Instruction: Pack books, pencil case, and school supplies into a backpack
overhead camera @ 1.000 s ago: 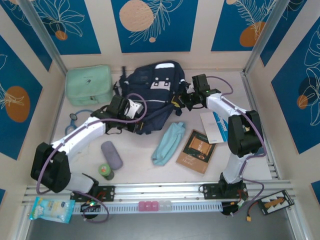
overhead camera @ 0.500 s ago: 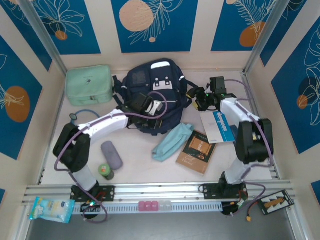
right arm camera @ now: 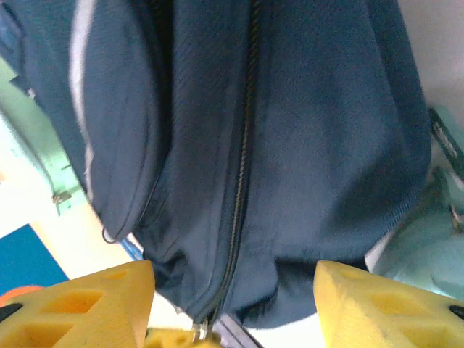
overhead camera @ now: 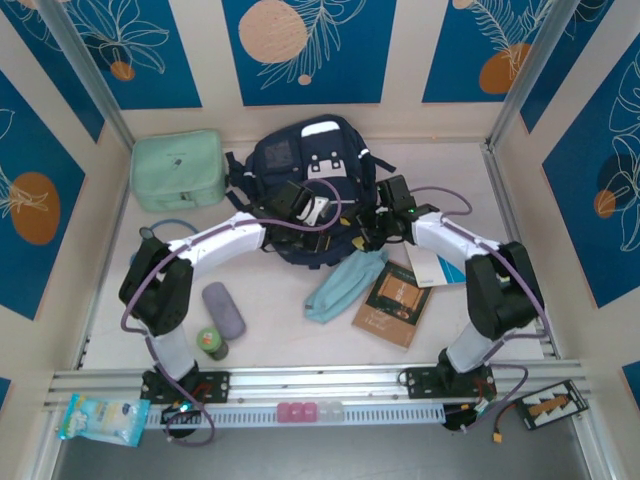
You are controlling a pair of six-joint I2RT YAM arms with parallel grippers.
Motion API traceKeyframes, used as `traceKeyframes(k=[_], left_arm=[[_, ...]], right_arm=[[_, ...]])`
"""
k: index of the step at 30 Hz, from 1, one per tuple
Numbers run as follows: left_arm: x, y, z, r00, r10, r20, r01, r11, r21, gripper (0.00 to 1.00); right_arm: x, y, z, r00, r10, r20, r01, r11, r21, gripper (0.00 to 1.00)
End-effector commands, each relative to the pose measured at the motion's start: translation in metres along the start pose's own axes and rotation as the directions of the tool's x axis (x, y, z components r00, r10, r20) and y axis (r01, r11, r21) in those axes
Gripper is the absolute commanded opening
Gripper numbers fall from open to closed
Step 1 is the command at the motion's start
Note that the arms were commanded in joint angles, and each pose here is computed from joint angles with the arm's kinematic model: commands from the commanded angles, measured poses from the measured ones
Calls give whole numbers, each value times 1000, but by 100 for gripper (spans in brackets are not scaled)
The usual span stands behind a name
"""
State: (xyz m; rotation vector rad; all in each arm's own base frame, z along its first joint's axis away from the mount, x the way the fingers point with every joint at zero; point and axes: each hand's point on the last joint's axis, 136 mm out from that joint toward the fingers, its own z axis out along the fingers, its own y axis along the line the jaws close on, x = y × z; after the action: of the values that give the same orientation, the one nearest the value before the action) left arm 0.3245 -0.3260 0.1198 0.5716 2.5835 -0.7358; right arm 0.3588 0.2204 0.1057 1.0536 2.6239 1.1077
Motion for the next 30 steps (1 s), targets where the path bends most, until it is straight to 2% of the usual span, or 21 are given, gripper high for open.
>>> traceKeyframes(k=[1,6,11,14,19,23,30], left_arm=[[-14,-12,-2,999,10,32,-11,999,30,0],[-13,-10,-3,1000,3,19,-3,1000,21,0],[0,0,-3,1000,-13,-24,13,1000,-28,0],[14,12,-5,998,-21,-65,16,997,-76,0],[51,44,-16,988,-13,-154,-16,982,-186,0],[74,81,-31,976,-30,-217,-41,949,-314,0],[63,119,-44,983,-47,-178,-33,906,-421,0]], right_arm=[[2,21,14,999,-34,-42,33,999,-28,56],[2,12,30,998,-10,-64,11,1000,5,46],[-4,-2,35,999,20,-50,-18,999,33,18],[-16,-3,29,1000,9,-3,-9,1000,26,8],[-42,12,1,995,-33,98,34,999,-6,3],[-60,21,-23,982,-56,178,60,998,-13,2],[-73,26,-39,976,-53,211,63,997,-39,2]])
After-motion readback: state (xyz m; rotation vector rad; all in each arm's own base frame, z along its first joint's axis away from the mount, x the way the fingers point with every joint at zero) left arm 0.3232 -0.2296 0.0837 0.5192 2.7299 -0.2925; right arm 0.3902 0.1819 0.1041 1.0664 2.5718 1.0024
